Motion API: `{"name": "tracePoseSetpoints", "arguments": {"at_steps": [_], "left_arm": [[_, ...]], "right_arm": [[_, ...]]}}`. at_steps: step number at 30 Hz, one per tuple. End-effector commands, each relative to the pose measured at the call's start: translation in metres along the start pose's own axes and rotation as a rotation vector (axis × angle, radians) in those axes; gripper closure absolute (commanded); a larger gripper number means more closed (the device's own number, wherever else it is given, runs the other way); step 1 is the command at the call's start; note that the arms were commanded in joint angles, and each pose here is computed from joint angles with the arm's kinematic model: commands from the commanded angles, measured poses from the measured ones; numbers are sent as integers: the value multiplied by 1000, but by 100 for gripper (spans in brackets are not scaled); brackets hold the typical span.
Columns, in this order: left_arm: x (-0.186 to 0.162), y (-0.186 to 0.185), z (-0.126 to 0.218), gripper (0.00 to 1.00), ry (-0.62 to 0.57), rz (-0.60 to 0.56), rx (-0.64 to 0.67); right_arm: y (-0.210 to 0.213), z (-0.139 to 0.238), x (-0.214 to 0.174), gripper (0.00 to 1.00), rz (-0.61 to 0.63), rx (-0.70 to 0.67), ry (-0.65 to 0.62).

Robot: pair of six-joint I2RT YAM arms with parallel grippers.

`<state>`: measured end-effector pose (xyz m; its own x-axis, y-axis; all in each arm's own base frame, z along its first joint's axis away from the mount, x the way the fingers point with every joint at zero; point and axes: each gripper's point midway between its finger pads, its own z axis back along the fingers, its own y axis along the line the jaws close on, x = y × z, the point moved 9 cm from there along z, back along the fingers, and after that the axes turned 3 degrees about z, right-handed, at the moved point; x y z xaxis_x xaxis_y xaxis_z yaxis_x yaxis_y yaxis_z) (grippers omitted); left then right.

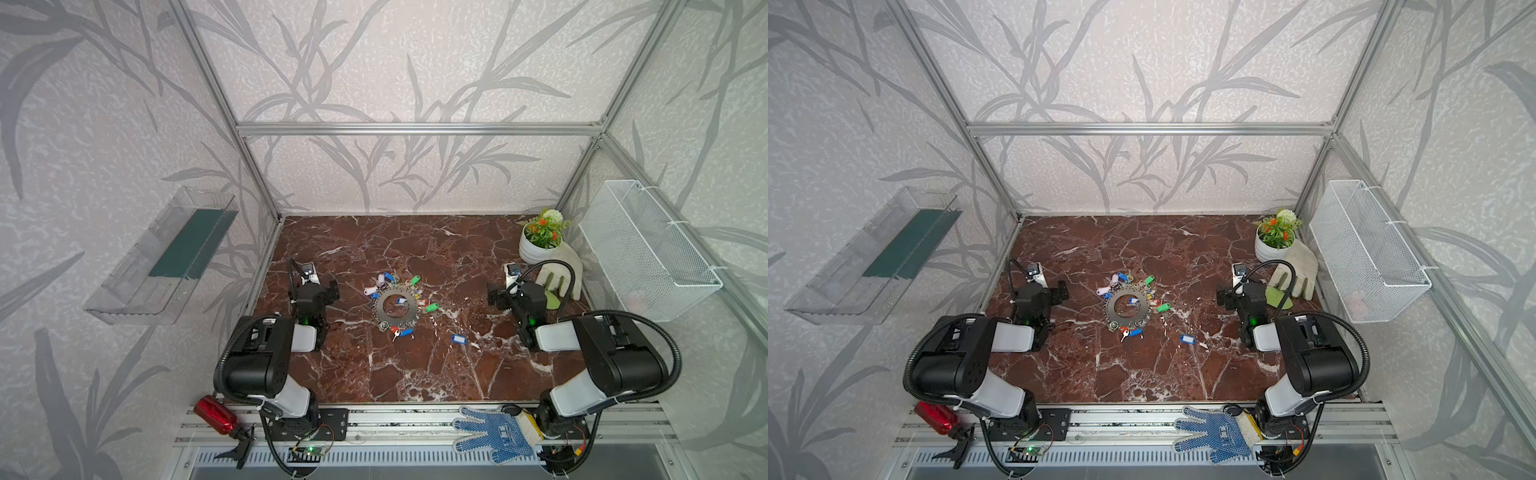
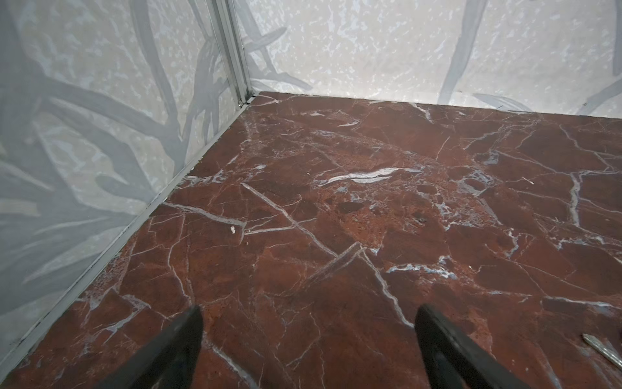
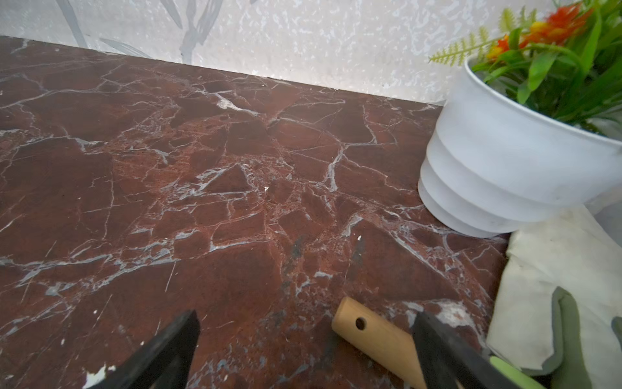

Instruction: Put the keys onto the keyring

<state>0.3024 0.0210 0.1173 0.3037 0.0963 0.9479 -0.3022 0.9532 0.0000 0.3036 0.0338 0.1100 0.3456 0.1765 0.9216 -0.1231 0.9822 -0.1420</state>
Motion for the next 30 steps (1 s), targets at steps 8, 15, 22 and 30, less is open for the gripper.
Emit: {"name": "tracePoseSetpoints", "arguments": {"at_steps": [8,15,22,30], "left_arm": [[8,1,-4,1,-34,-3,15],[8,1,-4,1,-37,-2,16],[8,1,-4,1,-36,-2,15],[8,1,-4,1,-35,-2,14]], "right_arm": [[-4,-4,13,1,6,-24,-56],[-4,-4,12,1,6,-25,-56],[-4,-4,12,1,5,-24,-56],[-4,-4,12,1,5,-25,-57]]}}
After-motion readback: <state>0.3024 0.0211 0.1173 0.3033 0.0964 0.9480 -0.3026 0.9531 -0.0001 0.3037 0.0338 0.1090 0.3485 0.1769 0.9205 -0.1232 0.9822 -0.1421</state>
